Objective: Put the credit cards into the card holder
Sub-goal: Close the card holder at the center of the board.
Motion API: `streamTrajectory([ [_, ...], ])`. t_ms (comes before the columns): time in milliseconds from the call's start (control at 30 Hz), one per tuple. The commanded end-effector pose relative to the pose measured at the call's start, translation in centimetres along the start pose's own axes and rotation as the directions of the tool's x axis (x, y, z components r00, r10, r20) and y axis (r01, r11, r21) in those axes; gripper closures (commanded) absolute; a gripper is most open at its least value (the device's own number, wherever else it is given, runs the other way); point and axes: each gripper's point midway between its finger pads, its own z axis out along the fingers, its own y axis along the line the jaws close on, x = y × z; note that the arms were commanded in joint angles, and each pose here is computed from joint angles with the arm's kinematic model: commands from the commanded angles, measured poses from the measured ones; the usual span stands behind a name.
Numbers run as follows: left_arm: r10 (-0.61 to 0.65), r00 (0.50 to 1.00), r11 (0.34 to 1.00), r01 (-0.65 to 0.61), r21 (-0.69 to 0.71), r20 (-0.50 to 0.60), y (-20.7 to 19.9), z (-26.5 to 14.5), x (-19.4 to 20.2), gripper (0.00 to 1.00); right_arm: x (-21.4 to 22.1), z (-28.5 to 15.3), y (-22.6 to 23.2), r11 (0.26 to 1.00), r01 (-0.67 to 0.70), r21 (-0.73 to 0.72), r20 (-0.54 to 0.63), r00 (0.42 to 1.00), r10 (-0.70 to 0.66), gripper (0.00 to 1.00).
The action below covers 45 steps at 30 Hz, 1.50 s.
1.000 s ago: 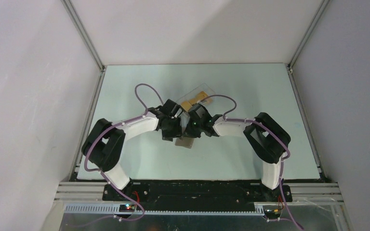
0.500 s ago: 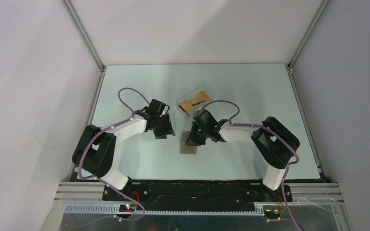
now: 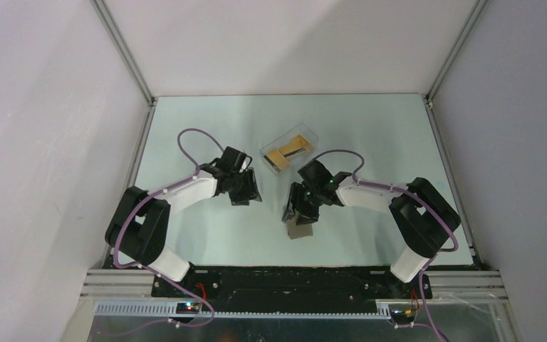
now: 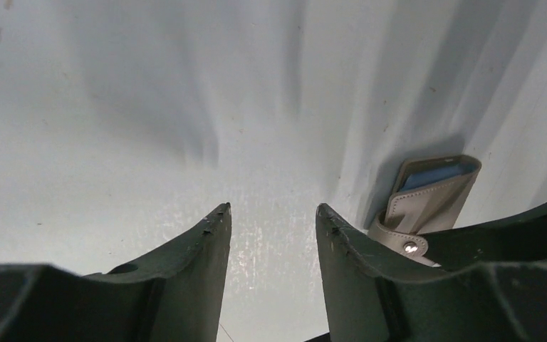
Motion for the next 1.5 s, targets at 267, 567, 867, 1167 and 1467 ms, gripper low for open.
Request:
streamTrajectory([
  [267,0.115,0.993,0.981,-0.110,0.159,-0.020,-6.5,-0.4,2.3,0.45,-1.3,-7.0,1.5,0.987,0.019,-0.158,0.005,1.000,-0.018,0.31],
  [567,0.091,0.994,0.970,-0.073,0.233,-0.063,-8.2,1.5,3.8,0.45,-1.9,-7.8,-5.7,1.000,0.010,-0.008,-0.009,1.000,-0.011,0.29],
  [867,0.059,0.993,0.959,-0.029,0.283,-0.098,-8.9,2.3,4.4,0.45,-1.5,-3.9,-6.9,0.997,-0.043,-0.060,-0.115,0.993,0.036,0.29],
  [1167,0.054,0.994,0.964,-0.026,0.265,-0.100,-7.9,2.4,5.1,0.46,-2.0,-0.8,-7.2,0.997,-0.077,-0.005,-0.136,0.988,0.075,0.40],
  [1467,0.046,0.995,0.963,-0.021,0.269,-0.089,-7.7,1.7,5.3,0.42,-2.8,0.5,-8.9,0.990,-0.100,0.099,-0.119,0.987,0.111,0.61],
])
